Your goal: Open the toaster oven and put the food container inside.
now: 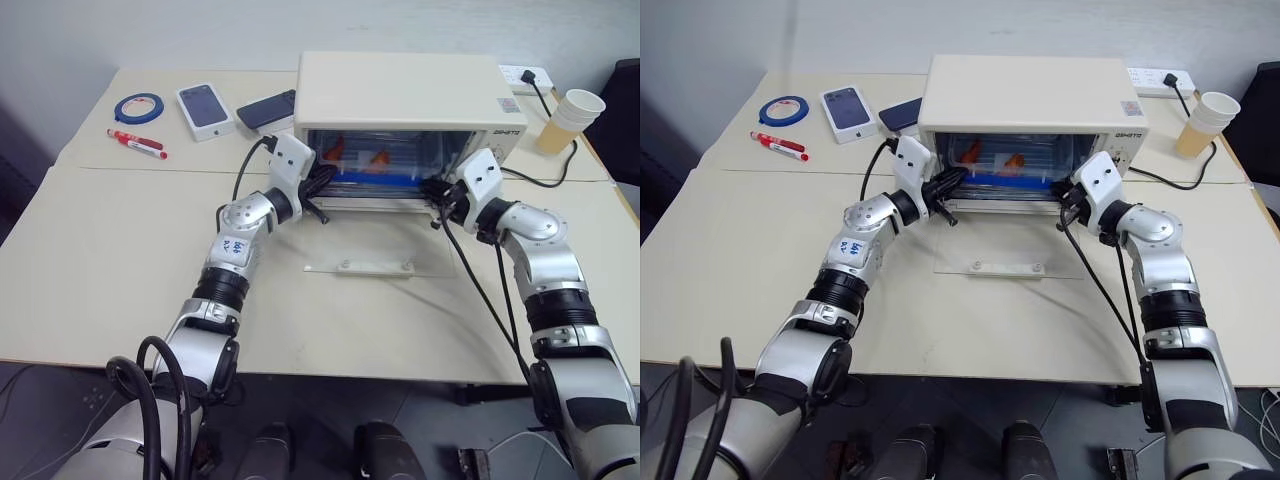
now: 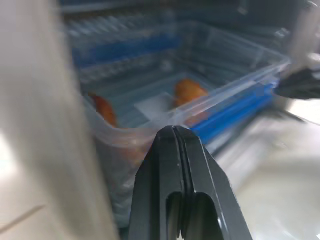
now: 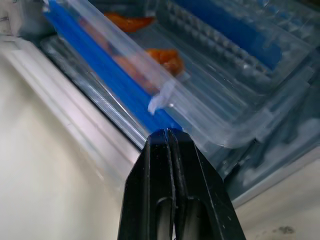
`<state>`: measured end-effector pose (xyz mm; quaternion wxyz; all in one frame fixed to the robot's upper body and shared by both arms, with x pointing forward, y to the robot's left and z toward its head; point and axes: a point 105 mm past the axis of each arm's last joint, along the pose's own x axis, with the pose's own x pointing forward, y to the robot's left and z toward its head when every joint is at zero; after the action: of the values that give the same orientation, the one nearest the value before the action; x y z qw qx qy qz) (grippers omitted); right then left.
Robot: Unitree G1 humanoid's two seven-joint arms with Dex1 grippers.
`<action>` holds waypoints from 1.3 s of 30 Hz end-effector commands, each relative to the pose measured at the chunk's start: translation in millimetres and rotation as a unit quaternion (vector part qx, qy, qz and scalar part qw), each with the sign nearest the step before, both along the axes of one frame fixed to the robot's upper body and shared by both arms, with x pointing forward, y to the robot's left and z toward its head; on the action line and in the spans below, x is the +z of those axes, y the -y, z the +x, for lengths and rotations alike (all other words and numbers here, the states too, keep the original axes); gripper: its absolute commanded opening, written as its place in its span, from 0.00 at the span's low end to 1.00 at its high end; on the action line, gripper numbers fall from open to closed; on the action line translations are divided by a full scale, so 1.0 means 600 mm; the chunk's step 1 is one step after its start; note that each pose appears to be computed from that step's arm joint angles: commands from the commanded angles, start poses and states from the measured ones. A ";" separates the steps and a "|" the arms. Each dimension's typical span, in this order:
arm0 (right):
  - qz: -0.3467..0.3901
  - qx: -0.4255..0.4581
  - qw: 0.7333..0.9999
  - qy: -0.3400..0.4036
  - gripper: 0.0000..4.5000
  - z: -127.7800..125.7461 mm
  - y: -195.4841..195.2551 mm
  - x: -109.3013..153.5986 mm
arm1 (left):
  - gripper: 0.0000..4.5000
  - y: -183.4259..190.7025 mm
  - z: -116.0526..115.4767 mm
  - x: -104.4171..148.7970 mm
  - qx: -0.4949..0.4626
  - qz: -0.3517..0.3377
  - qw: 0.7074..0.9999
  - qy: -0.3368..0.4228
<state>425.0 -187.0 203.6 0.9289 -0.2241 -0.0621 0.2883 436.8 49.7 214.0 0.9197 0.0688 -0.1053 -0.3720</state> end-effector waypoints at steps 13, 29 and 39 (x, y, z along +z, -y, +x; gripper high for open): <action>-0.035 0.013 0.997 -0.072 0.01 -0.134 0.114 -0.043 | 0.00 -0.122 -0.123 0.006 -0.191 0.036 0.981 -0.018; 0.038 0.100 0.988 -0.107 0.01 -0.129 0.068 -0.136 | 0.00 -0.248 -0.183 -0.048 -0.169 0.039 0.979 -0.105; 0.178 0.151 0.972 -0.020 0.01 -0.157 0.048 -0.008 | 0.00 -0.268 -0.204 -0.053 -0.111 0.057 0.988 -0.087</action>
<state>338.0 -214.6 171.7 0.9051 -0.0429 -0.0846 0.4146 315.2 203.6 164.2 0.8636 0.0470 0.0223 -0.5015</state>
